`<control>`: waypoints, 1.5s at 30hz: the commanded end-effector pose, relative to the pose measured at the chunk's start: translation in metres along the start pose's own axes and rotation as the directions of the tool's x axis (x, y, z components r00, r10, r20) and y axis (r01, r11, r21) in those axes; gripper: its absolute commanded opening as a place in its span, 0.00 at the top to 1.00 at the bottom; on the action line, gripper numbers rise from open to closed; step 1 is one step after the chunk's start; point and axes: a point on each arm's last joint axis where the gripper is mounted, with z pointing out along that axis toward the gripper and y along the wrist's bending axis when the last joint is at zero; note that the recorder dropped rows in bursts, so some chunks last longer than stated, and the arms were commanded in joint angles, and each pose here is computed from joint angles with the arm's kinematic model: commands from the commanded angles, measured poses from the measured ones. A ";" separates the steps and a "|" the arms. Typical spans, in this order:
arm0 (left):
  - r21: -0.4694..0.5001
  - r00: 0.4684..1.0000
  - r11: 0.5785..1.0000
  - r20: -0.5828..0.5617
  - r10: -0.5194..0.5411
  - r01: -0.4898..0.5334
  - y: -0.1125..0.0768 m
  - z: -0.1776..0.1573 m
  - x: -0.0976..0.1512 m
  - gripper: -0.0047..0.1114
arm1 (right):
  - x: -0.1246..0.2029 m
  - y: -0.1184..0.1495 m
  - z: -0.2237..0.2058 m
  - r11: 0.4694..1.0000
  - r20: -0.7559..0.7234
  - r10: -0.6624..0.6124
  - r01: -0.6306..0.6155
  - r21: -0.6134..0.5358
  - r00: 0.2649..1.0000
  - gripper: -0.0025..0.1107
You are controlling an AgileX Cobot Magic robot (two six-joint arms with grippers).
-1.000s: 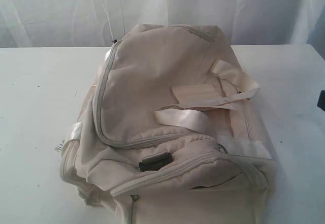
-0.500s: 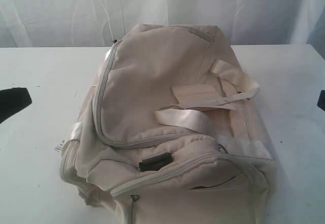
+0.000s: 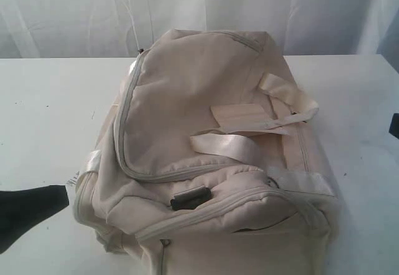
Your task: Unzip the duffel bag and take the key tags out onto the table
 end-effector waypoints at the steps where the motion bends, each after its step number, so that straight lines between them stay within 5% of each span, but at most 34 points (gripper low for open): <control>1: 0.027 0.999 0.999 -0.003 -0.034 0.034 0.000 0.000 0.006 0.37 | 0.000 0.000 0.000 1.000 -0.006 0.004 -0.004 0.001 1.000 0.98; 10: 0.061 0.995 0.997 0.085 -0.049 0.044 -0.002 0.000 0.000 0.37 | 0.000 0.000 0.000 1.000 -0.010 0.004 -0.004 0.002 1.000 0.98; 19: -0.021 0.987 0.998 0.148 0.064 -0.062 0.001 -0.001 -0.014 0.37 | 0.000 0.000 0.000 1.000 -0.011 0.004 -0.004 0.002 1.000 0.98; 24: -0.049 0.951 0.983 0.249 0.186 -0.179 -0.015 -0.004 -0.059 0.37 | 0.000 0.000 0.000 1.000 -0.011 0.004 -0.004 0.002 1.000 0.98; 28: -0.081 0.964 0.974 0.144 0.222 -0.212 -0.012 0.007 -0.082 0.37 | 0.000 0.000 0.000 1.000 -0.011 0.004 -0.004 0.002 1.000 0.98; 32: -0.052 0.990 0.990 0.043 0.137 -0.135 0.001 0.025 -0.090 0.37 | 0.000 0.000 0.000 1.000 -0.011 0.004 -0.004 0.002 1.000 0.98; 36: 0.044 0.973 0.993 -0.202 0.112 -0.106 0.011 0.057 -0.067 0.37 | 0.000 0.000 0.000 1.000 -0.008 0.004 -0.004 0.001 1.000 0.98; 40: 0.121 0.937 0.988 -0.325 0.126 -0.090 0.002 0.078 -0.046 0.37 | -0.001 0.000 0.000 1.000 -0.004 0.007 -0.007 0.000 1.000 0.98; 45: 0.029 0.914 0.986 -0.371 0.163 -0.164 0.005 0.094 -0.033 0.37 | -0.001 0.000 0.000 1.000 -0.004 0.007 -0.007 0.000 1.000 0.98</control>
